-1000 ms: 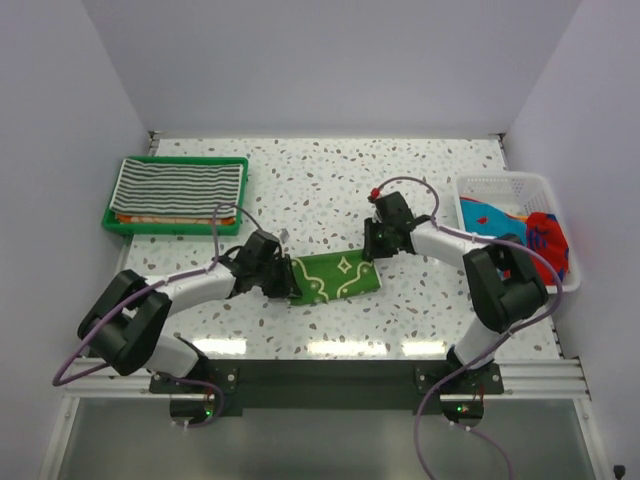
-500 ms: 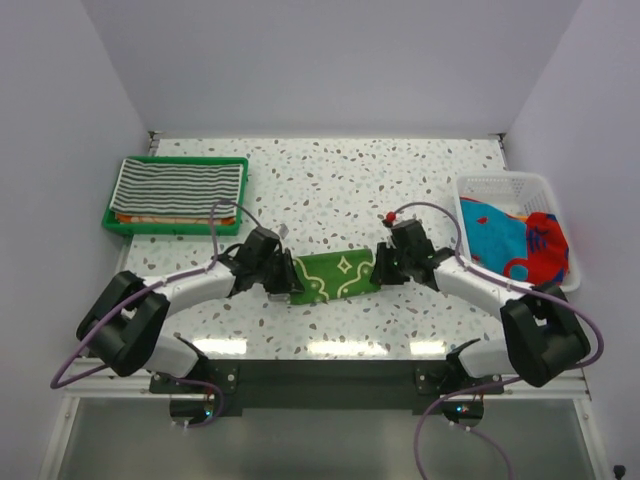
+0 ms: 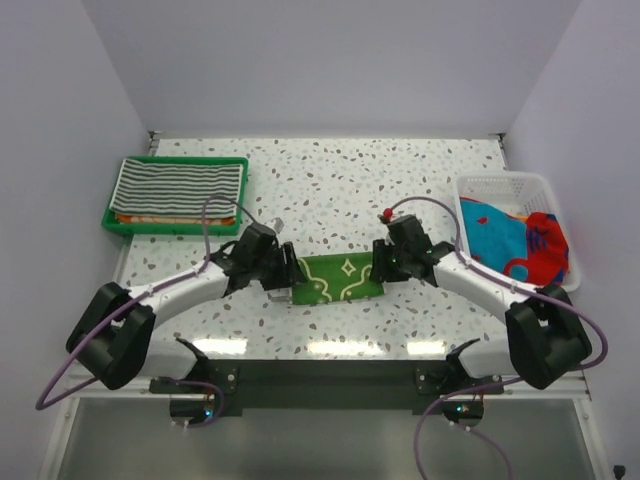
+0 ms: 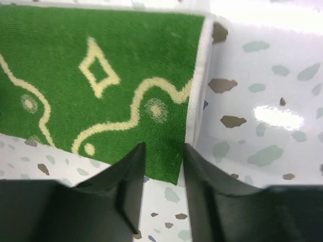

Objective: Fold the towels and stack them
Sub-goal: Fold the towel, then neatly place the folded towel into the bin

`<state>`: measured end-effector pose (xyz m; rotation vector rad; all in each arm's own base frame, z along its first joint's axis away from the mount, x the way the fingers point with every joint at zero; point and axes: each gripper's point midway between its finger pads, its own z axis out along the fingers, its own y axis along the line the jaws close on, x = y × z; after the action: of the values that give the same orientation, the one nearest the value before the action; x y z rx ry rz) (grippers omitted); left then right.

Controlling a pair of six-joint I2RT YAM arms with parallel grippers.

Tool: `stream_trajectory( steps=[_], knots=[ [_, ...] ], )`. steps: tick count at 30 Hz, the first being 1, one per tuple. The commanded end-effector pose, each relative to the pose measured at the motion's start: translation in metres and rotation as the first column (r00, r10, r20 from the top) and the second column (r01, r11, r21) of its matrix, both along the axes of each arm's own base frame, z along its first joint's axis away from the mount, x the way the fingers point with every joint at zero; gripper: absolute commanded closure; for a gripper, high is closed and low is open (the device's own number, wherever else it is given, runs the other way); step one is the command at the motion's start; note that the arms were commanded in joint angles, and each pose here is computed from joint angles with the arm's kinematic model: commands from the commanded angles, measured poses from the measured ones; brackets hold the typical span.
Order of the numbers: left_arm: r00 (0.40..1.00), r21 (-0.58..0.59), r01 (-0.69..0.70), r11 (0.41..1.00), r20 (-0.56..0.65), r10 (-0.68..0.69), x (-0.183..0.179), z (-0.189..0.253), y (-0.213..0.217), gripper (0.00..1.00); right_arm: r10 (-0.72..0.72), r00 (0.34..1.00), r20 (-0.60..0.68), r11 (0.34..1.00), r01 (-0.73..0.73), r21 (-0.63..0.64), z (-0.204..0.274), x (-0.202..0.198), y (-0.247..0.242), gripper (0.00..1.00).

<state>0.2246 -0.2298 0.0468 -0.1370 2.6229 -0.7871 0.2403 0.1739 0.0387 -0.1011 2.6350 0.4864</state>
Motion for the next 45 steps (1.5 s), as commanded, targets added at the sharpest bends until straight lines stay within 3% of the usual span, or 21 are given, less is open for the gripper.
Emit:
stream_trajectory(
  steps=[1, 8, 12, 17, 24, 30, 36, 45],
  knots=[
    [0.989, -0.016, -0.035, 0.999, 0.144, 0.037, 0.034, 0.051, 0.002, 0.41, 0.11, 0.988, 0.113, 0.99, -0.099, -0.098, 0.043, 0.013, 0.009, 0.57],
    [0.964, 0.053, -0.164, 0.985, 0.222, 0.148, 0.078, 0.072, 0.08, 0.08, 0.291, 0.946, 0.146, 0.949, -0.265, -0.173, 0.064, 0.005, 0.07, 0.34],
    [0.955, 0.132, -0.23, 0.964, 0.218, 0.199, 0.083, 0.065, 0.127, 0.06, 0.44, 0.888, 0.136, 0.884, -0.402, -0.239, 0.057, -0.017, 0.12, 0.23],
    [0.945, 0.206, -0.29, 0.935, 0.216, 0.246, 0.078, 0.052, 0.171, 0.05, 0.565, 0.817, 0.115, 0.796, -0.503, -0.336, 0.047, -0.029, 0.167, 0.19],
    [0.938, 0.225, -0.307, 0.925, 0.236, 0.254, 0.07, 0.045, 0.183, 0.04, 0.646, 0.758, 0.091, 0.708, -0.551, -0.441, 0.031, -0.034, 0.203, 0.23],
    [0.938, 0.25, -0.319, 0.914, 0.219, 0.268, 0.064, 0.033, 0.188, 0.05, 0.681, 0.729, 0.071, 0.668, -0.578, -0.469, 0.019, -0.033, 0.216, 0.39],
    [0.935, 0.248, -0.327, 0.912, 0.226, 0.274, 0.066, 0.034, 0.188, 0.07, 0.696, 0.718, 0.025, 0.639, -0.602, -0.479, -0.004, -0.037, 0.218, 0.48],
    [0.948, 0.229, -0.292, 0.929, 0.2, 0.248, 0.064, 0.027, 0.181, 0.07, 0.692, 0.72, -0.056, 0.596, -0.613, -0.519, -0.048, -0.044, 0.2, 0.51]
  ],
)
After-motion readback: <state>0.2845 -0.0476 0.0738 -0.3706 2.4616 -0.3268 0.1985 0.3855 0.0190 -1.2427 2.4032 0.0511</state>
